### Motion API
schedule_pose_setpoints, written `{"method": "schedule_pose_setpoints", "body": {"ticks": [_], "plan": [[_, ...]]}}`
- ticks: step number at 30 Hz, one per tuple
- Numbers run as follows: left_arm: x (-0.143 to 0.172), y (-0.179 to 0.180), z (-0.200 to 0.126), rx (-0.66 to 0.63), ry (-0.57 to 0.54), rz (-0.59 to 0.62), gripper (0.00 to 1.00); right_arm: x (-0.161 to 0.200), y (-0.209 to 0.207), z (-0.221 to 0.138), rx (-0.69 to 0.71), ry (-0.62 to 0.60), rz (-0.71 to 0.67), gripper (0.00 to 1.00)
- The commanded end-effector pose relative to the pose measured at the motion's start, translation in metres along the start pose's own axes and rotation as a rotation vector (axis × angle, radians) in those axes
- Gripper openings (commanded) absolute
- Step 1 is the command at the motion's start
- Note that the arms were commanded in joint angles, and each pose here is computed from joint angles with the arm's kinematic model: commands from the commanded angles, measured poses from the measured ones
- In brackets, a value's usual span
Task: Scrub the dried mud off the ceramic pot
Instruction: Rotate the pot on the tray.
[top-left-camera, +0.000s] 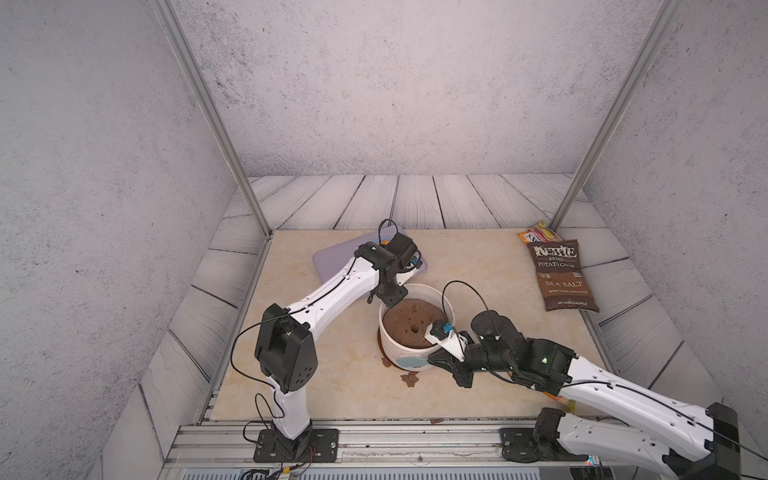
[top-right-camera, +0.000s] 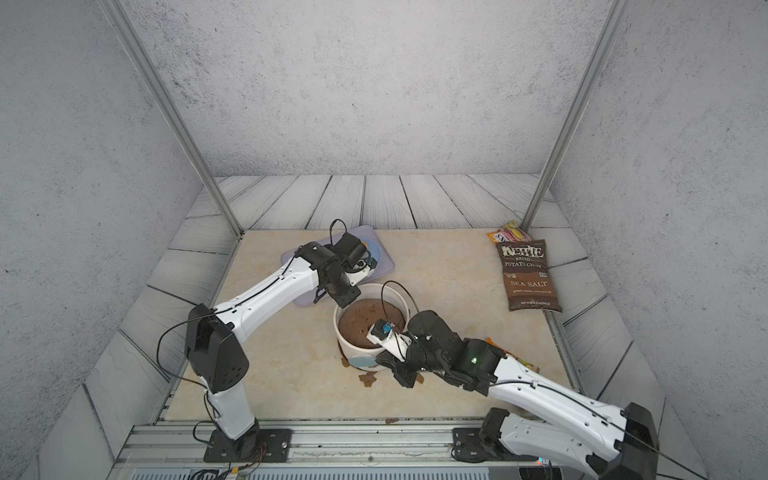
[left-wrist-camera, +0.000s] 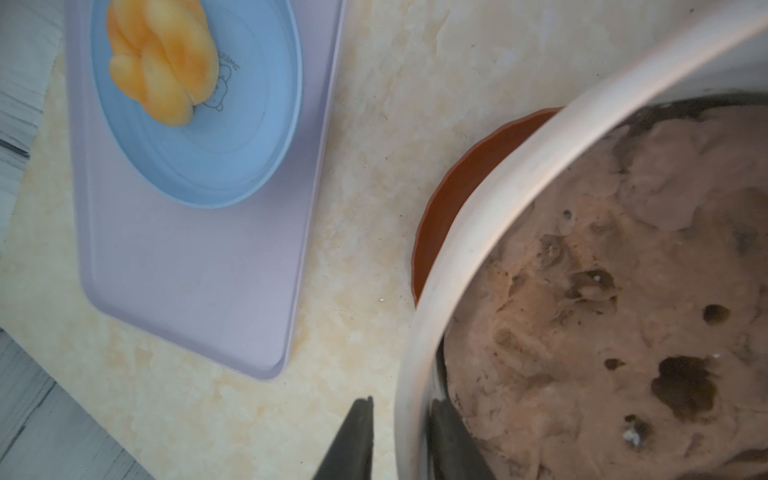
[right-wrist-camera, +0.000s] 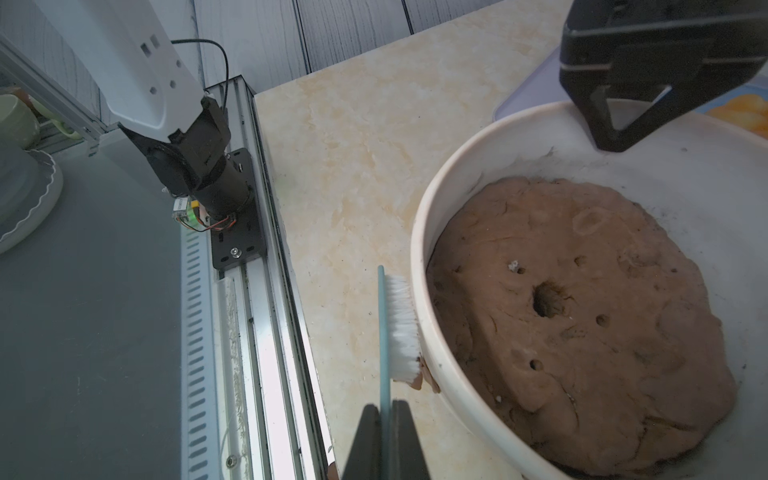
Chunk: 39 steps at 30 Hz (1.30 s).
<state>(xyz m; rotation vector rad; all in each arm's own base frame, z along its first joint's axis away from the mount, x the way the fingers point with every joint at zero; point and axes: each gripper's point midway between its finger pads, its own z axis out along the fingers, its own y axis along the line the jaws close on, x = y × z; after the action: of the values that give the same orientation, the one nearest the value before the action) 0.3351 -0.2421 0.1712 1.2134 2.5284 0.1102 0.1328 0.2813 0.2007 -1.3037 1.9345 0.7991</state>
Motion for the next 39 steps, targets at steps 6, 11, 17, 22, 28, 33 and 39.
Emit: {"method": "schedule_pose_setpoints", "body": {"ticks": [6, 11, 17, 22, 28, 33, 39], "plan": [[0.003, 0.012, -0.043, -0.029, -0.022, -0.16, 0.47, -0.012, -0.009, -0.009, 0.044, -0.024, -0.015, 0.0], [0.016, 0.004, -0.058, 0.022, 0.035, -0.506, 0.68, -0.01, -0.014, -0.012, 0.059, -0.029, -0.01, 0.0], [0.02, -0.021, -0.06, 0.121, -0.006, -0.937, 0.75, -0.01, -0.014, -0.017, 0.056, -0.055, -0.003, 0.0], [0.046, -0.046, -0.051, 0.135, 0.101, -1.188, 0.75, -0.015, -0.011, -0.025, 0.05, -0.086, -0.013, 0.0], [0.062, -0.068, -0.043, 0.103, 0.202, -1.327, 0.74, -0.023, -0.012, -0.032, 0.057, -0.118, -0.037, 0.0], [0.077, -0.078, -0.032, 0.043, 0.291, -1.384, 0.63, -0.022, -0.013, -0.032, 0.051, -0.12, -0.046, 0.0], [0.083, -0.08, -0.024, 0.005, 0.328, -1.406, 0.38, -0.02, -0.012, -0.03, 0.035, -0.122, -0.041, 0.0]]}}
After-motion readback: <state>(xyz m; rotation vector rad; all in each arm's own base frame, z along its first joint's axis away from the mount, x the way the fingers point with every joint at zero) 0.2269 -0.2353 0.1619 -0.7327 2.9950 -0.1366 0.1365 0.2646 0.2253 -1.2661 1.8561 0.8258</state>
